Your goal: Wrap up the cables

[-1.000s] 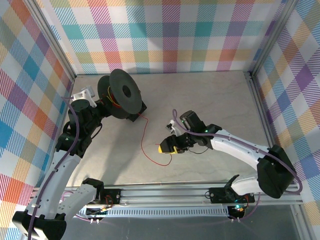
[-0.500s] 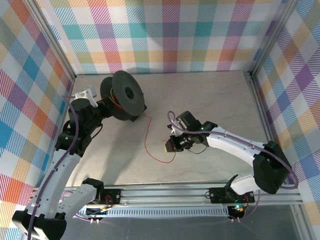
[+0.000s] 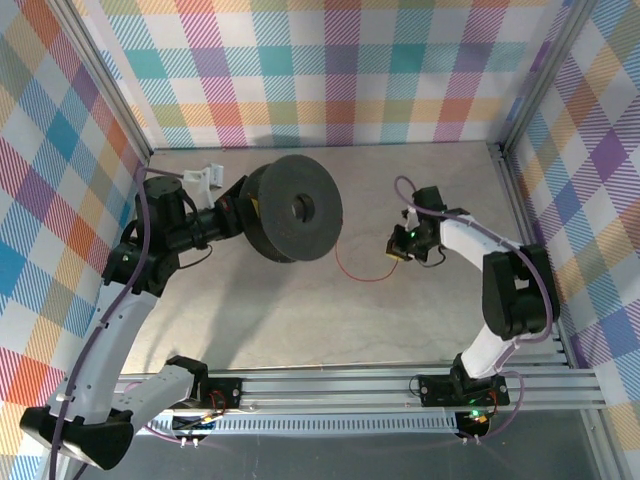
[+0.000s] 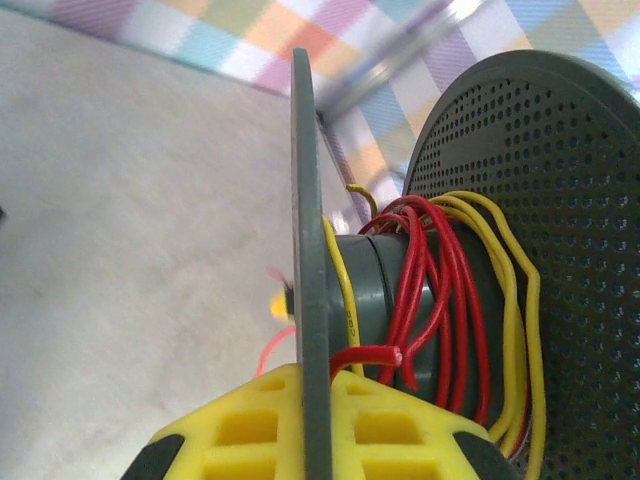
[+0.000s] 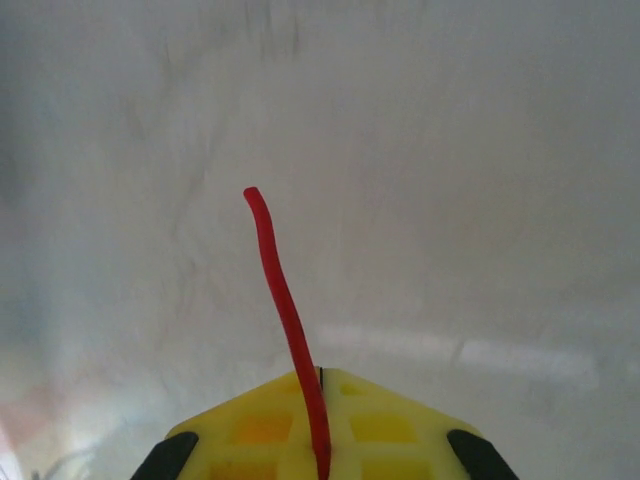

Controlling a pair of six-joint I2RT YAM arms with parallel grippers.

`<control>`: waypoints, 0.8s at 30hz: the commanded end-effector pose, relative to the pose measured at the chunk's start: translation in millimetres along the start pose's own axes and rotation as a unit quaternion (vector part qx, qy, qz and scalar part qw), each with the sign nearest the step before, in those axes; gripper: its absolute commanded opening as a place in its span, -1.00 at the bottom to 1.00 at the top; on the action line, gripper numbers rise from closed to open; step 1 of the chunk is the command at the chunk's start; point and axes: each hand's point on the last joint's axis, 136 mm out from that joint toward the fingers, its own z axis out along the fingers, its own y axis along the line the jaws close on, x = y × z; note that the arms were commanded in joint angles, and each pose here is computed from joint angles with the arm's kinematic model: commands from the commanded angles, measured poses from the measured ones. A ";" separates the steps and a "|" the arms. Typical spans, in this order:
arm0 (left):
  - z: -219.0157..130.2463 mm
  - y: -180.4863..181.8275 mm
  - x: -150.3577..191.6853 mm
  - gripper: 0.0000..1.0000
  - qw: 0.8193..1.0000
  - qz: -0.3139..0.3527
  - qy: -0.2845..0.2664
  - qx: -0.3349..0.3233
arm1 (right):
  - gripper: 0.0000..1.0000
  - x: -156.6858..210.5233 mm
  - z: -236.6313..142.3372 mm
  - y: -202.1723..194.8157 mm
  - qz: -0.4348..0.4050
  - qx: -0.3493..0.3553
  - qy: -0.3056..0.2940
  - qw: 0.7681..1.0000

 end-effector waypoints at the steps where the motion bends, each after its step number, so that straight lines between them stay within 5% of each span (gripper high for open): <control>1: -25.2 -48.3 17.8 -1.00 0.996 0.051 0.029 0.069 | -1.00 -50.7 -21.6 2.5 0.014 -0.009 -0.053 0.998; 12: 3.4 -19.9 92.3 -1.00 0.985 0.121 0.117 -0.044 | -1.00 -138.5 -102.4 31.9 0.042 -0.036 -0.171 0.984; 24: 70.4 31.9 138.8 -1.00 0.933 0.222 0.165 -0.231 | -1.00 -172.7 -190.2 108.5 0.024 -0.146 -0.246 0.958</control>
